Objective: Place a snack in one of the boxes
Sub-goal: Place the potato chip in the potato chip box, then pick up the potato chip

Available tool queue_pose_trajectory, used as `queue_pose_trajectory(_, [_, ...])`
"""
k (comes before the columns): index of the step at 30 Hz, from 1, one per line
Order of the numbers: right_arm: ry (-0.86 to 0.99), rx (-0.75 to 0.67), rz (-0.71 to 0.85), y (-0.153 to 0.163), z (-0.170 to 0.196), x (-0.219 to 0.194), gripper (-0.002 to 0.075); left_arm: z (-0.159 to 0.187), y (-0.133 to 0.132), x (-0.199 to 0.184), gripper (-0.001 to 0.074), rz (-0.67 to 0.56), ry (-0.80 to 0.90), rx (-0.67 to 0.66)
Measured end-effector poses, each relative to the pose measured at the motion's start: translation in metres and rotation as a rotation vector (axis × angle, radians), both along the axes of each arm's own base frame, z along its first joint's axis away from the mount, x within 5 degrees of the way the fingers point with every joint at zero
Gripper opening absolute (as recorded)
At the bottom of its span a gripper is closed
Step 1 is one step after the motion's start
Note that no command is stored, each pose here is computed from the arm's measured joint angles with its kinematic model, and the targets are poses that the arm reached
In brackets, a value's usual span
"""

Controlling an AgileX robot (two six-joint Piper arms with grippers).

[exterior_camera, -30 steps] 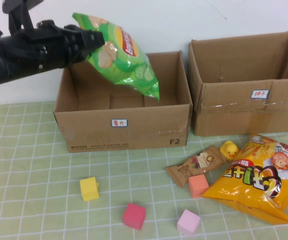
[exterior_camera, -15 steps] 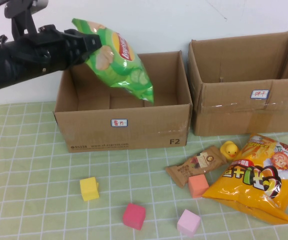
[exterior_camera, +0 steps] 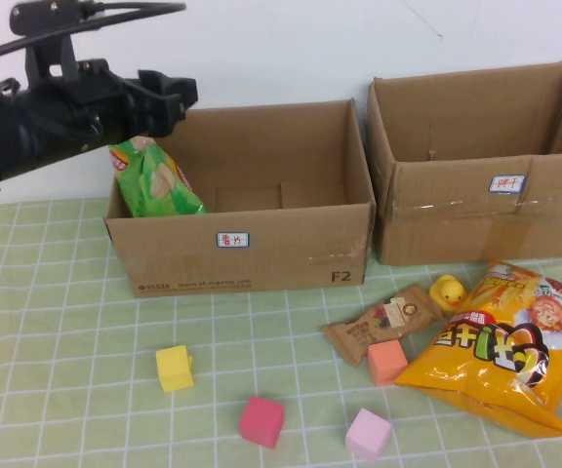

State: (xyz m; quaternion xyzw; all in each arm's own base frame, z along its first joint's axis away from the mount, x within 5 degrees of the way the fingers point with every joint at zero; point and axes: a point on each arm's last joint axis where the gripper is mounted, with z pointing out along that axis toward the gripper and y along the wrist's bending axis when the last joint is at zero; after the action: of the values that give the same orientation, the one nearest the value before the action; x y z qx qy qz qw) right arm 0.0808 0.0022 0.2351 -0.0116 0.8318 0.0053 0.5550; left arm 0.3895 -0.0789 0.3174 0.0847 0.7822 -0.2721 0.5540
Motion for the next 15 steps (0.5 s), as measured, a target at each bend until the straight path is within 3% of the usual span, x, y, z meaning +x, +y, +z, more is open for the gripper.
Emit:
queue_pose_trajectory(3, [0.0, 0.0, 0.0, 0.0, 0.0, 0.0, -0.0002, -0.002, 0.0, 0.001, 0.0494, 0.0, 0.012, -0.013])
queue_pose_trajectory(6, [0.0, 0.0, 0.0, 0.0, 0.0, 0.0, -0.0002, -0.001, -0.003, -0.001, 0.045, -0.029, 0.013, -0.029])
queue_pose_trajectory(8, [0.0, 0.0, 0.0, 0.0, 0.0, 0.0, -0.0002, 0.0, -0.006, -0.003, 0.0361, -0.068, 0.011, -0.045])
queue_pose_trajectory(12, [-0.001, 0.0, 0.0, 0.0, 0.0, 0.0, -0.0002, 0.007, -0.013, -0.013, 0.0095, -0.183, -0.017, -0.027])
queue_pose_trajectory(15, [-0.001, 0.0, 0.0, 0.0, 0.0, 0.0, -0.0002, 0.019, -0.012, -0.024, 0.0029, -0.219, -0.061, 0.085])
